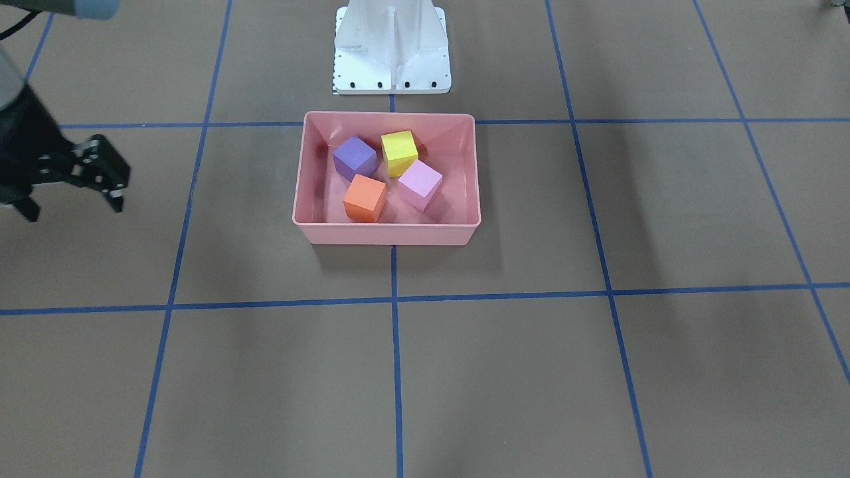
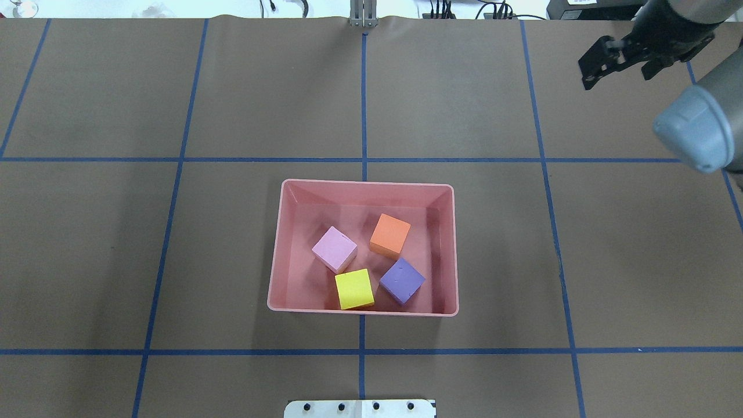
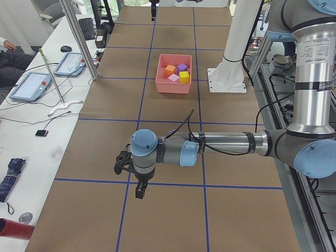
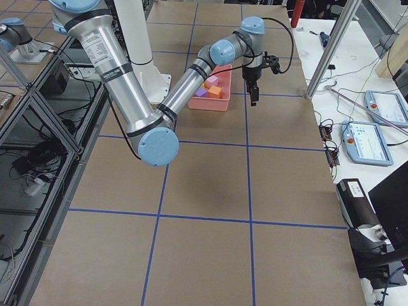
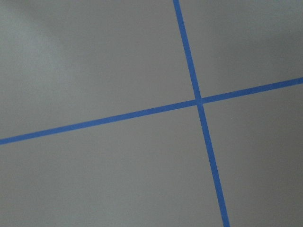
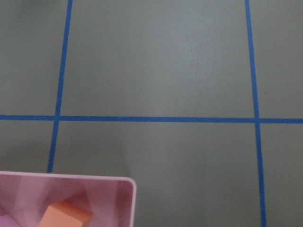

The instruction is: Place blocks into pink bin with both arms

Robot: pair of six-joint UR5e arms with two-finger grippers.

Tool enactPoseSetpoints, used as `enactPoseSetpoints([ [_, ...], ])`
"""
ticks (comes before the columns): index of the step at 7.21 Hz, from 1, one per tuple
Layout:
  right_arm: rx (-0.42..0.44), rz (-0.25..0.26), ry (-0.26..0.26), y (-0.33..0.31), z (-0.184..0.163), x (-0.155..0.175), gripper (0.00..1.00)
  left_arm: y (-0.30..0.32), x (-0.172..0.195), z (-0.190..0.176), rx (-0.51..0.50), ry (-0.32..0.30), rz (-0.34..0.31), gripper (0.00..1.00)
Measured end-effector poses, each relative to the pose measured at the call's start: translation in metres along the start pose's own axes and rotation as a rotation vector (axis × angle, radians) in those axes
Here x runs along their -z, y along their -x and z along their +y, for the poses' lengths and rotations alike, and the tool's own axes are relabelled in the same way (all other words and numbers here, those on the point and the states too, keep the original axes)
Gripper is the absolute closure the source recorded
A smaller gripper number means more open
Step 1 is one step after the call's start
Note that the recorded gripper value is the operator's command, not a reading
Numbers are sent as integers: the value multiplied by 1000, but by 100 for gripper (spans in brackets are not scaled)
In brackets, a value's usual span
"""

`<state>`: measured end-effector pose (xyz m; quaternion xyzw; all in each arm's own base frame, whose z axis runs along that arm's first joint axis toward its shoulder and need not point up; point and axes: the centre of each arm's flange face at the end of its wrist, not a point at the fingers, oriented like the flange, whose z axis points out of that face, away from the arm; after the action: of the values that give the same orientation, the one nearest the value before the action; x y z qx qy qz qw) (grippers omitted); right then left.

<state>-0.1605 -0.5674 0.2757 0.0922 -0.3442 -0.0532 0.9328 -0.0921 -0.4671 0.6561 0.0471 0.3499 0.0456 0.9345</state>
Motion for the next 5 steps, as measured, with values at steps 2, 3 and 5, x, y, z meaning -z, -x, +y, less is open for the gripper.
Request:
enactPoseSetpoints([
  [2, 50, 3, 52, -105, -20, -8, 0, -9, 9, 7, 28, 39, 8, 0],
  [3, 35, 12, 68, -154, -17, -18, 0, -13, 13, 8, 20, 32, 9, 0],
  [5, 28, 10, 49, -260, 20, -53, 0, -18, 20, 2, -17, -12, 4, 0],
])
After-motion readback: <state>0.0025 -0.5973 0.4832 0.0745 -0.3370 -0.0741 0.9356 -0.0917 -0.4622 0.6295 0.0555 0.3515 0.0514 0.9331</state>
